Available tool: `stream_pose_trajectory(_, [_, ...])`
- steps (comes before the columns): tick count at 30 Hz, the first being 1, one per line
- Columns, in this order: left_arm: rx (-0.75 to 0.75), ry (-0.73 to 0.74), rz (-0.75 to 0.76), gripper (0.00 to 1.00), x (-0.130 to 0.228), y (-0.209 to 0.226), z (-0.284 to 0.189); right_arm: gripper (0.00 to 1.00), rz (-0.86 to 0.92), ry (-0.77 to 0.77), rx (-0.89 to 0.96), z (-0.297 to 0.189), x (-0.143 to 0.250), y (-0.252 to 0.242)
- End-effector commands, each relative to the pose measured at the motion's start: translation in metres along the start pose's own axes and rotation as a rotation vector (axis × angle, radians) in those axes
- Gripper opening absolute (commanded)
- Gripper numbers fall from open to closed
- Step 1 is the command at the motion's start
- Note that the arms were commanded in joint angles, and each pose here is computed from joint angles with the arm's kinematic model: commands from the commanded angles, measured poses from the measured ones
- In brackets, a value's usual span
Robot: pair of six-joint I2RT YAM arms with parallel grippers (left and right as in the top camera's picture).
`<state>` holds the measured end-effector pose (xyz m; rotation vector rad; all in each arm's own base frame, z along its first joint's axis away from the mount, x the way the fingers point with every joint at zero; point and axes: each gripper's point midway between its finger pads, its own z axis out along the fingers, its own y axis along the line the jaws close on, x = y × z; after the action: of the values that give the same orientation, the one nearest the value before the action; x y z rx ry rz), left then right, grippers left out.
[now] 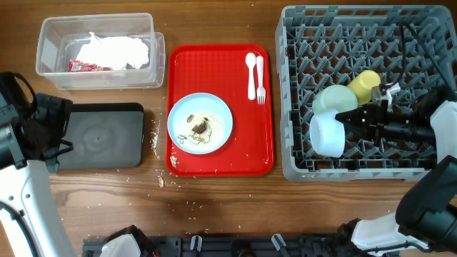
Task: Sort waste into correct bins and load items into the dishwasher rack
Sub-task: 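Carry the blue bowl into the rack and set it down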
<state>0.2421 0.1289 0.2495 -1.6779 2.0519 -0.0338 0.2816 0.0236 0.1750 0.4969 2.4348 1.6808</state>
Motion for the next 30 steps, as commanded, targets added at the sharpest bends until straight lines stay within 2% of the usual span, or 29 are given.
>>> stream_pose_trajectory(1, [-0.005, -0.012, 0.0, 1.0, -0.003, 0.002, 0.0, 0.1, -0.033, 0.021, 0.092, -0.002, 0.005, -0.012])
stream_pose_trajectory(4, [-0.005, -0.012, 0.0, 1.0, -0.003, 0.002, 0.0, 0.19, 0.005, -0.013, 0.211, -0.01, -0.004, -0.021])
stream_pose_trajectory(8, [-0.005, -0.012, 0.0, 1.0, -0.003, 0.002, 0.0, 0.29, 0.113, -0.166, 0.559, -0.046, -0.023, -0.049])
stream_pose_trajectory(10, [-0.005, -0.012, 0.0, 1.0, -0.003, 0.002, 0.0, 0.4, 0.129, -0.258, 0.675, -0.066, -0.027, -0.047])
stream_pose_trajectory(12, [-0.005, -0.012, 0.0, 1.0, -0.003, 0.002, 0.0, 0.58, 0.148, -0.372, 0.784, -0.092, -0.03, -0.037])
stream_pose_trajectory(14, [-0.006, -0.012, 0.0, 1.0, -0.003, 0.002, 0.0, 0.64, 0.119, -0.434, 0.806, -0.103, -0.03, -0.022])
stream_pose_trajectory(16, [-0.005, -0.012, 0.0, 1.0, -0.003, 0.002, 0.0, 0.64, 0.086, -0.471, 0.8, -0.108, -0.028, -0.009])
stream_pose_trajectory(17, [-0.005, -0.012, 0.0, 1.0, -0.003, 0.002, 0.0, 0.64, 0.069, -0.483, 0.798, -0.109, -0.025, -0.004])
stream_pose_trajectory(18, [-0.005, -0.012, 0.0, 1.0, -0.003, 0.002, 0.0, 0.6, 0.059, -0.483, 0.793, -0.108, -0.022, 0.0])
stream_pose_trajectory(21, [-0.005, -0.012, 0.0, 1.0, -0.003, 0.002, 0.0, 0.27, 0.014, -0.384, 0.793, -0.088, -0.006, 0.005])
stream_pose_trajectory(23, [-0.005, -0.012, 0.0, 1.0, -0.003, 0.002, 0.0, 0.11, 0.0, -0.31, 0.806, -0.07, 0.004, 0.003])
stream_pose_trajectory(24, [-0.005, -0.012, 0.0, 1.0, -0.003, 0.002, 0.0, 0.08, -0.01, -0.275, 0.808, -0.06, 0.008, 0.001])
stream_pose_trajectory(28, [-0.005, -0.012, 0.0, 1.0, -0.003, 0.002, 0.0, 0.04, 0.078, -0.194, 0.966, -0.037, 0.027, -0.037])
stream_pose_trajectory(30, [-0.005, -0.012, 0.0, 1.0, -0.003, 0.002, 0.0, 0.04, 0.092, -0.142, 0.98, -0.028, 0.034, -0.051])
